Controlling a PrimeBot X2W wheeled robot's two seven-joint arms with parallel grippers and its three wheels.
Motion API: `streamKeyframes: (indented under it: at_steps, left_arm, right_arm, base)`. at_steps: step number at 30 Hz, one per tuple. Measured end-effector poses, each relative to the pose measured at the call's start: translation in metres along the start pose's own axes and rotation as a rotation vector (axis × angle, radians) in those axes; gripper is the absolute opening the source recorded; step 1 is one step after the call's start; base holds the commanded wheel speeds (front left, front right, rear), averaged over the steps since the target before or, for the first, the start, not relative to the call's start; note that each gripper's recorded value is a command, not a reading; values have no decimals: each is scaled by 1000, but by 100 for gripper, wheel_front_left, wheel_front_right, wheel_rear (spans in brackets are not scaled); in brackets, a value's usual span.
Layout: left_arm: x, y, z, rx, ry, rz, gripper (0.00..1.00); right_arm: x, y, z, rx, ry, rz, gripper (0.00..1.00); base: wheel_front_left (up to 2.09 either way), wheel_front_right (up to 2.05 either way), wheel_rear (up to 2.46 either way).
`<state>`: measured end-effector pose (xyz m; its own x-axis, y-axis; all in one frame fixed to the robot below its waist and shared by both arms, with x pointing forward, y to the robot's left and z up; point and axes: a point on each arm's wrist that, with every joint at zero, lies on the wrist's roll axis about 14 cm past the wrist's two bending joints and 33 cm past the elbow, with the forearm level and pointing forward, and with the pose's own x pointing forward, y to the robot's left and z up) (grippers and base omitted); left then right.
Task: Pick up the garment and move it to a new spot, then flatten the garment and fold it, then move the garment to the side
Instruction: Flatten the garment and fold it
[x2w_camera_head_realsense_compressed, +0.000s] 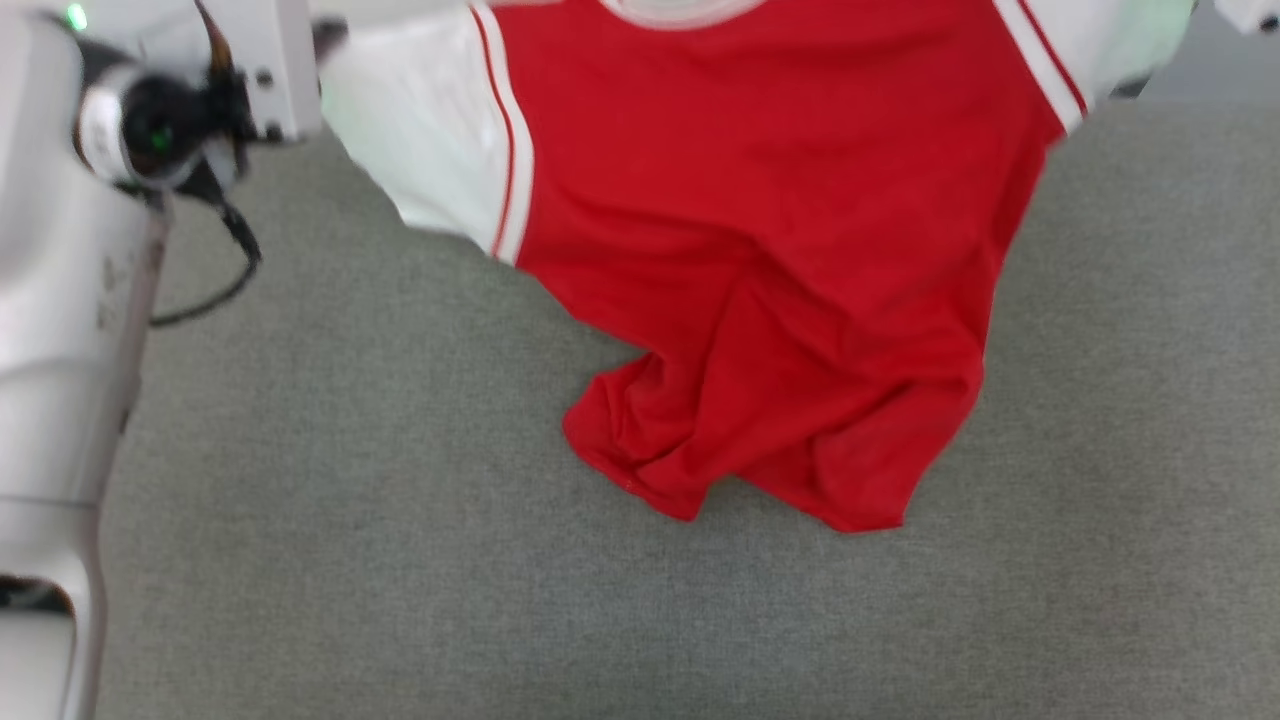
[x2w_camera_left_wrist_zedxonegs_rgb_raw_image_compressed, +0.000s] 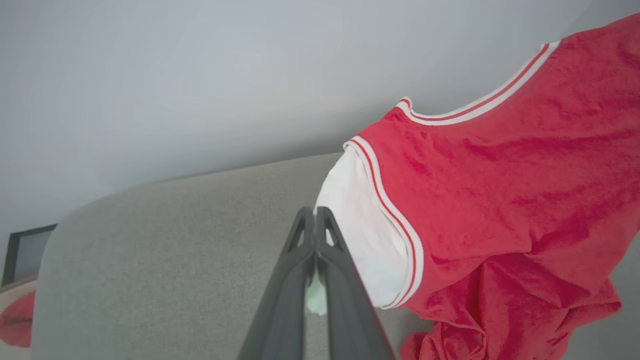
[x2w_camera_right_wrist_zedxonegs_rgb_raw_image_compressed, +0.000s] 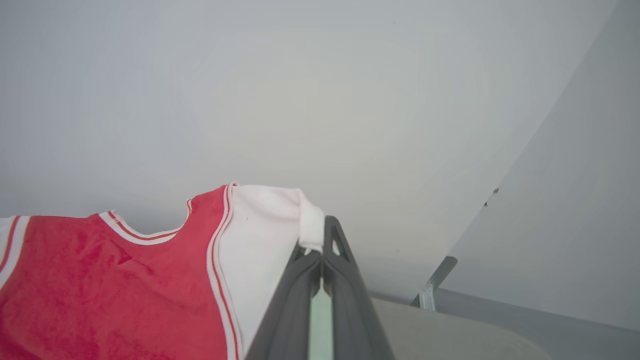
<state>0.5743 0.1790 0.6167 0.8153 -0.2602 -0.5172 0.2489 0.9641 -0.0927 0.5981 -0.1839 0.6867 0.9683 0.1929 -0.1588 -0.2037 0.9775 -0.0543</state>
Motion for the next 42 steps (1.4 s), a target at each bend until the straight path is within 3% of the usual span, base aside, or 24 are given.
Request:
streamKeyframes:
  at_steps: [8, 15, 27, 35, 42]
  left_arm:
    - [-45, -12, 73, 85, -207, 20, 0]
    - [-79, -16, 116, 130, -354, 42, 0]
    - [-71, -7, 164, 195, -537, 79, 0]
    - [-38, -7, 202, 272, -731, 92, 0]
    - [-11, -10, 233, 279, -934, 73, 0]
  right_arm:
    - [-29, 11, 95, -74, -300, -12, 0]
    - [-50, 20, 145, -112, -475, -14, 0]
    - [-21, 9, 157, -178, -565, -45, 0]
    - [22, -6, 147, -309, -682, -88, 0]
    - [54, -15, 145, -424, -776, -140, 0]
  base:
    - [0, 0, 0]
    - [0, 0, 0]
    - [0, 0, 0]
    - [0, 0, 0]
    - [0, 0, 0]
